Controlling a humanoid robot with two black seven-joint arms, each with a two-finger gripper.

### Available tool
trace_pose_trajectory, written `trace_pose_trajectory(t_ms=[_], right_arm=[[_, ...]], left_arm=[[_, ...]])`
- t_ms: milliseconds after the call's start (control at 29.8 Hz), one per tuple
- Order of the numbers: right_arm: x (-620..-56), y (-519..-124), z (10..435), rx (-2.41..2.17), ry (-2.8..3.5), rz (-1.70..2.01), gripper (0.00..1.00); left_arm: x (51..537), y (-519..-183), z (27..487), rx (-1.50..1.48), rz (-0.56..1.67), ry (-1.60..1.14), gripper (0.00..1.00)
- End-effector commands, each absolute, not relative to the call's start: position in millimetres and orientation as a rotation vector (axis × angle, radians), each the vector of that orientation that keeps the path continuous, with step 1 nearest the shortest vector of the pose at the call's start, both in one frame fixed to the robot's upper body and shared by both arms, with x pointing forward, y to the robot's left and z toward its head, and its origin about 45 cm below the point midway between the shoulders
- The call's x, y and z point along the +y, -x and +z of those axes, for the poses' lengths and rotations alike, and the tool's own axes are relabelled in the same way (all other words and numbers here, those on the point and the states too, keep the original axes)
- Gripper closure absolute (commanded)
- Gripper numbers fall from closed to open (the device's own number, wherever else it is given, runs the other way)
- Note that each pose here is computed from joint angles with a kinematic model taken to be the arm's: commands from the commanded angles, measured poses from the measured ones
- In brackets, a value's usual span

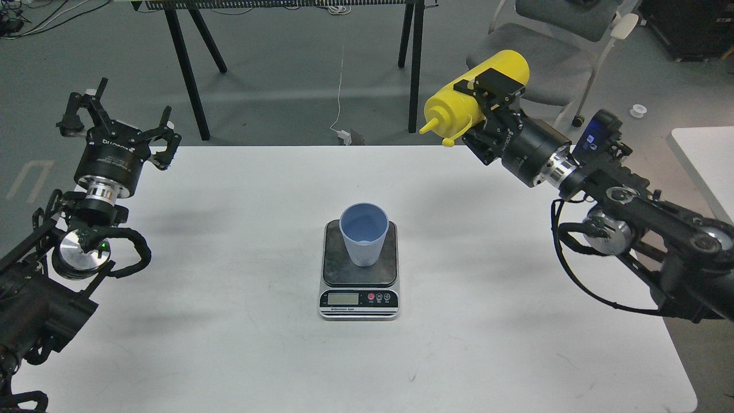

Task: Pour seasoning into cup on scale with both arms
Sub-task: 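Turn the bottle upright and lower it back onto the table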

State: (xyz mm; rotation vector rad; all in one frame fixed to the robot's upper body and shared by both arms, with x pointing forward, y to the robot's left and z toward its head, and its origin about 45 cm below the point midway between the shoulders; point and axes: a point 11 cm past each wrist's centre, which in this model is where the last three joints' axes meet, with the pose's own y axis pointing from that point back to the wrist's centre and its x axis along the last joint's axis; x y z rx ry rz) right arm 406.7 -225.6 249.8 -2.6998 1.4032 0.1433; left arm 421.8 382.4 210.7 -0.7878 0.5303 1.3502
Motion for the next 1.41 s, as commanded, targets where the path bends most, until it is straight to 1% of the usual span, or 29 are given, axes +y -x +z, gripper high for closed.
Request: trace_pose_trajectory(t_ms=[0,134,268,369,436,570,670,804,905,972,1173,1273,1374], right_arm=[[-245,-389,228,1.359,2.513,0.432,0.63],[-245,-371,205,1.247,2.26,0.751,0.63],[-252,-356,191,1.165,2.082,0.914,0.62],[-238,-349,181,1.123,1.952,1.022,0.61],[-231,-348,178,1.102,1.864,1.067,0.61],[-247,-337,160,1.152,1.711,1.115,0.6],[-241,-326,145,1.158,1.642,1.158,0.6],[-240,-311,117,1.213,1.57,1.22,0.6],[-254,-301,89,1.309,1.502,1.261,0.6],[-253,-297,76,1.342,1.472,1.283,0.6],[-256,-286,66,1.368,1.448,1.303,0.6],[-261,-281,63,1.385,1.436,1.306,0.57],[-263,-279,61,1.392,1.434,1.308,0.47]], left_arm=[[382,-421,210,0.532,1.349,0.787,0.01],[382,-420,208,0.535,1.352,0.782,0.01],[381,-420,208,0.525,1.348,0.768,0.01],[378,-421,209,0.505,1.339,0.735,0.01],[375,-421,209,0.501,1.331,0.73,0.01],[370,-421,211,0.501,1.312,0.726,0.01],[367,-421,210,0.487,1.306,0.703,0.01],[351,-422,205,0.495,1.278,0.683,0.01],[348,-421,203,0.492,1.274,0.669,0.01],[348,-419,198,0.499,1.278,0.666,0.01],[351,-415,194,0.503,1.287,0.657,0.01],[354,-415,195,0.497,1.29,0.651,0.01],[354,-416,196,0.495,1.29,0.654,0.01]])
